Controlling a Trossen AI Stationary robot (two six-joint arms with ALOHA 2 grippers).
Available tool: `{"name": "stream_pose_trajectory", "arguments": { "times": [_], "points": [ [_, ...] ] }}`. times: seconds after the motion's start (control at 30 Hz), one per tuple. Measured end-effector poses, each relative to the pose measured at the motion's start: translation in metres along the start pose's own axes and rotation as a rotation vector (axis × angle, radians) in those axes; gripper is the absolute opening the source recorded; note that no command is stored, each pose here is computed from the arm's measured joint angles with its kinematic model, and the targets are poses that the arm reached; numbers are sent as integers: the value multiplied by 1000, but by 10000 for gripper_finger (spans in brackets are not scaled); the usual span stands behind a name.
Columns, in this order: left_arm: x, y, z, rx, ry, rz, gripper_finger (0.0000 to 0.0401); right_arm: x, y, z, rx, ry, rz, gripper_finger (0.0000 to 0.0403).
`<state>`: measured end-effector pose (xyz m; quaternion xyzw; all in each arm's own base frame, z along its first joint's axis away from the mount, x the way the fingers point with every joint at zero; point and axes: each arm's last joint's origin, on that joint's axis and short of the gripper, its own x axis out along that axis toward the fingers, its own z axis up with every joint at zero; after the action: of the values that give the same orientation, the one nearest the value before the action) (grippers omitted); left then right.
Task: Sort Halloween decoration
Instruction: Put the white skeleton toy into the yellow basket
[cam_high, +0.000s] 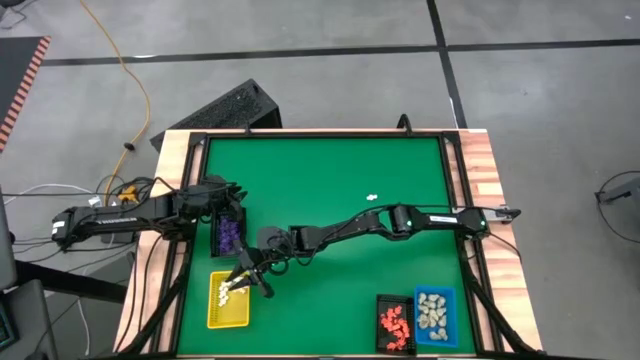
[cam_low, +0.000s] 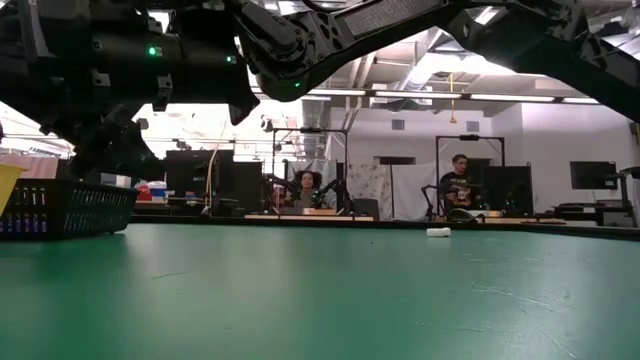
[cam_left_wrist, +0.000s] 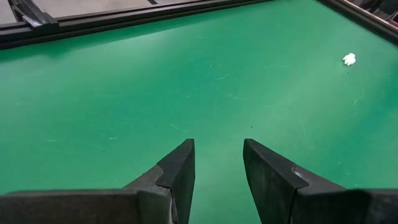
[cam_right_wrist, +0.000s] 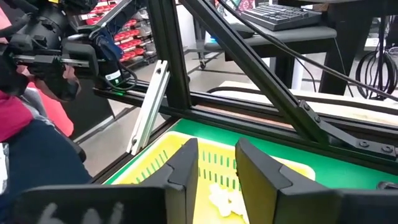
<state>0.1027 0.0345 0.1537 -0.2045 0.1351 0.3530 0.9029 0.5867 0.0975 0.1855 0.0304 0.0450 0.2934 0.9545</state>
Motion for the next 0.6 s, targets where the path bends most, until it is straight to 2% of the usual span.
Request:
{"name": "stream_pose_trajectory", "arguments": {
  "times": [0.17, 0.27, 0.43, 0.6],
  "points": [
    [0, 0, 0, 0, 0, 0, 126, -2, -2, 0, 15, 28, -3, 129],
    [0, 0, 0, 9, 0, 1, 126, -10, -4, 13, 21, 68, 24, 128],
    [0, 0, 0, 21, 0, 0, 126, -44, 3, 74, -57, 193, 25, 126],
    [0, 0, 0, 42, 0, 1, 126, -99, 34, 142, -198, 410, -81, 126]
  ]
}}
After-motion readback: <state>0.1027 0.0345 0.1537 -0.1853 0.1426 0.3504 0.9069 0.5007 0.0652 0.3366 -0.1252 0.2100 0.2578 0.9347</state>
